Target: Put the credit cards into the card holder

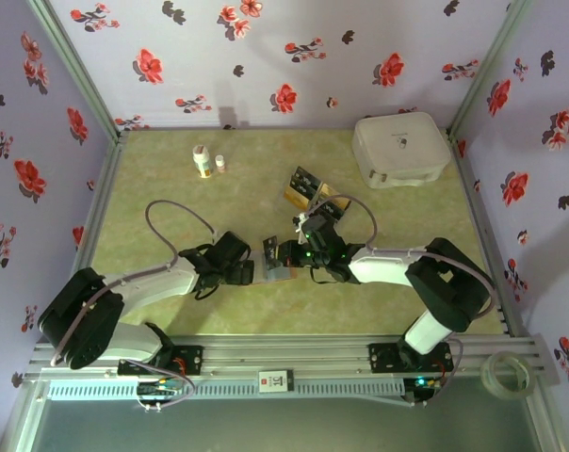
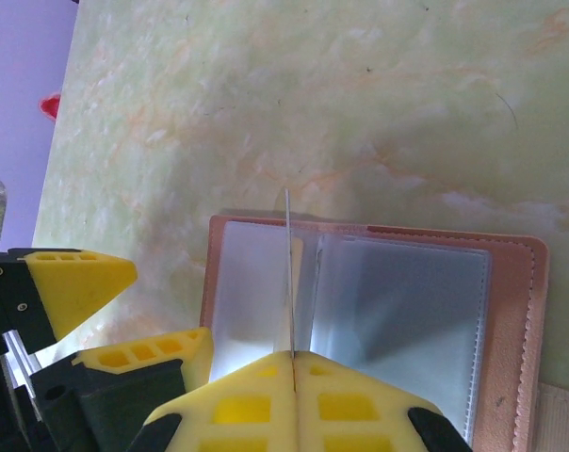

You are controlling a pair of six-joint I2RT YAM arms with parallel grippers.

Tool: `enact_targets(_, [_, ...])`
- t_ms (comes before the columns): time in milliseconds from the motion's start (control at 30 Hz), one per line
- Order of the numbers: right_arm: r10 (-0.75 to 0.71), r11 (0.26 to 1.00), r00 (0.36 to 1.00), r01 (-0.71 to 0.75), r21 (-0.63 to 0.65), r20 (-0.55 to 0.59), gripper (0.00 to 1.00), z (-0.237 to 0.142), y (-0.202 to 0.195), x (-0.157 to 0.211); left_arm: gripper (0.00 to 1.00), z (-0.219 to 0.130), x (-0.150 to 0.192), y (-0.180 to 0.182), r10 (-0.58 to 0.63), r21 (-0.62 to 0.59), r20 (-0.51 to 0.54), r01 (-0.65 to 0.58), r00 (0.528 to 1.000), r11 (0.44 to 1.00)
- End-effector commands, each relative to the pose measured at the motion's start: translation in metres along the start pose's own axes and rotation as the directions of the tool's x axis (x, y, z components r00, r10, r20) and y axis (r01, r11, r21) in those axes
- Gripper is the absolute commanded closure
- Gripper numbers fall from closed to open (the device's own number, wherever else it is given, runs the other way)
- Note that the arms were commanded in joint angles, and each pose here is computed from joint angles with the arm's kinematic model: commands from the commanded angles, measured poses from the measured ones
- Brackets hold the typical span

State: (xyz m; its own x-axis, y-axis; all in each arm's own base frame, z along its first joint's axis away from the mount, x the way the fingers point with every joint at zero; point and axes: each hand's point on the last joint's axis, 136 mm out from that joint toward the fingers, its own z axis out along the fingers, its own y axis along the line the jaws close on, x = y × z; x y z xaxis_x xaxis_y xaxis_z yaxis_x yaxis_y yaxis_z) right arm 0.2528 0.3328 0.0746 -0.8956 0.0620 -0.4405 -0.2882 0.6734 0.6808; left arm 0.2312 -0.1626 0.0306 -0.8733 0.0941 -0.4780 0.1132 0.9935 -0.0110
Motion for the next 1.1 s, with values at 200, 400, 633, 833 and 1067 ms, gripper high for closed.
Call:
enact_targets(200, [0.013, 1.000, 0.999, -0.013, -0.008, 0.029, 1.00, -0.001, 0.001, -0.003, 0.00, 0.004, 0.007, 0.012, 0.013, -0.063, 0.000, -0.013, 1.000, 0.998])
enact_targets(400, [0.017, 1.000, 0.999, -0.016, -0.023, 0.039, 1.00, -0.001, 0.002, -0.004, 0.00, 0.004, 0.010, 0.016, 0.007, -0.079, -0.004, -0.008, 1.000, 0.997])
enact_targets(633, [0.023, 0.998, 0.999, -0.021, -0.059, 0.038, 1.00, 0.001, 0.005, -0.001, 0.00, 0.005, 0.012, 0.018, 0.003, -0.086, -0.009, -0.004, 1.000, 0.996])
enact_targets(833, [0.033, 0.995, 0.998, -0.028, -0.099, 0.048, 1.00, 0.003, 0.007, 0.000, 0.00, 0.004, 0.012, 0.019, 0.000, -0.088, -0.009, -0.001, 1.000, 0.996])
enact_targets(1067, [0.049, 0.991, 0.997, -0.041, -0.129, 0.056, 1.00, 0.008, 0.006, 0.002, 0.00, 0.003, 0.012, 0.019, -0.002, -0.086, -0.007, 0.001, 1.000, 0.996])
